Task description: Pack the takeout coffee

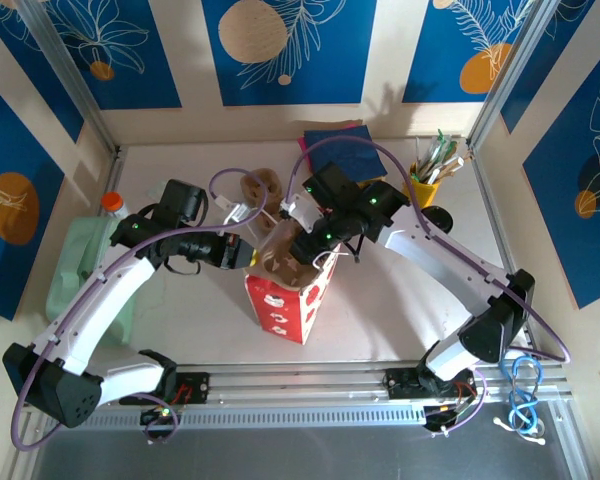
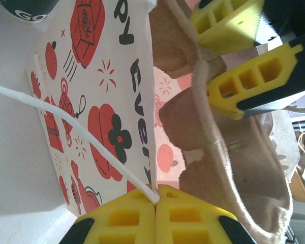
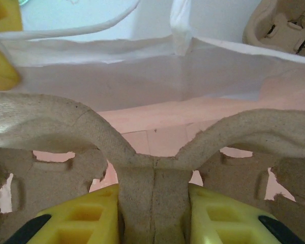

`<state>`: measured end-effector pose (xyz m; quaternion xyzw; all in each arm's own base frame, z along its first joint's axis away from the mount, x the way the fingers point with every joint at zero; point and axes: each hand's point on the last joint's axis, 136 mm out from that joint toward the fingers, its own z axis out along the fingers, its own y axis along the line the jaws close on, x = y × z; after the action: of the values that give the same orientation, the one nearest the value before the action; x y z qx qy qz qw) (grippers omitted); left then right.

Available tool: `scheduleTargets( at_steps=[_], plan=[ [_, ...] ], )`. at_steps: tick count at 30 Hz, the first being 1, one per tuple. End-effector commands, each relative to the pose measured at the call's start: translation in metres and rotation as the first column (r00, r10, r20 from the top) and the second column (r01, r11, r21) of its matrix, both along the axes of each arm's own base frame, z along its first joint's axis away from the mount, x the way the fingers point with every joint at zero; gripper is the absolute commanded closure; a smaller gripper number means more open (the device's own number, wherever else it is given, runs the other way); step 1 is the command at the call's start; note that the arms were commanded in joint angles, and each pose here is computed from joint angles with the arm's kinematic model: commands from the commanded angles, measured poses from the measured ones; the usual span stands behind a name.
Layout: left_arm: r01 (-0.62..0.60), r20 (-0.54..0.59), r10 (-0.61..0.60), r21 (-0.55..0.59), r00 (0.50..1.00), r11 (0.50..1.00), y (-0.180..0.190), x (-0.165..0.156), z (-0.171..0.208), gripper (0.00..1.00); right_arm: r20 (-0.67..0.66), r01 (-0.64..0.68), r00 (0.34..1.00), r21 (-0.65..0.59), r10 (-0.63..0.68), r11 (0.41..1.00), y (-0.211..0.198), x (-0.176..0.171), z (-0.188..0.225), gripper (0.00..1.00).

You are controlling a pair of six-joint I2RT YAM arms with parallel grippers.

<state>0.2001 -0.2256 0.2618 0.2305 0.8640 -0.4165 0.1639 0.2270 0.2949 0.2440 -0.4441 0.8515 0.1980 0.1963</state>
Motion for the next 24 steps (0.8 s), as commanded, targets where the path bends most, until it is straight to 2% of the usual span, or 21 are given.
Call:
scheduleTargets(
  at_steps=[1,12,18,24],
  plan=[
    [0.059,0.023,-0.058,-0.046,0.998,0.997,-0.005,-0.010,0.015,1.00,0.006,-0.008,1.000,-0.072,0.008,0.997,-0.007,0.000,-0.012,0.69],
    [0.071,0.031,-0.069,-0.057,0.997,0.996,-0.007,-0.011,0.017,1.00,-0.024,-0.023,0.999,-0.110,0.020,0.994,-0.003,-0.005,-0.027,0.69],
    [0.066,0.033,-0.065,-0.042,0.997,0.997,-0.005,-0.011,0.015,1.00,0.029,-0.021,0.999,-0.046,0.022,0.999,0.000,-0.005,0.004,0.69],
    [0.066,0.034,-0.065,-0.033,0.997,0.997,-0.004,-0.011,0.014,1.00,0.130,-0.042,0.990,-0.077,0.052,0.996,0.002,-0.008,0.025,0.69]
  ],
)
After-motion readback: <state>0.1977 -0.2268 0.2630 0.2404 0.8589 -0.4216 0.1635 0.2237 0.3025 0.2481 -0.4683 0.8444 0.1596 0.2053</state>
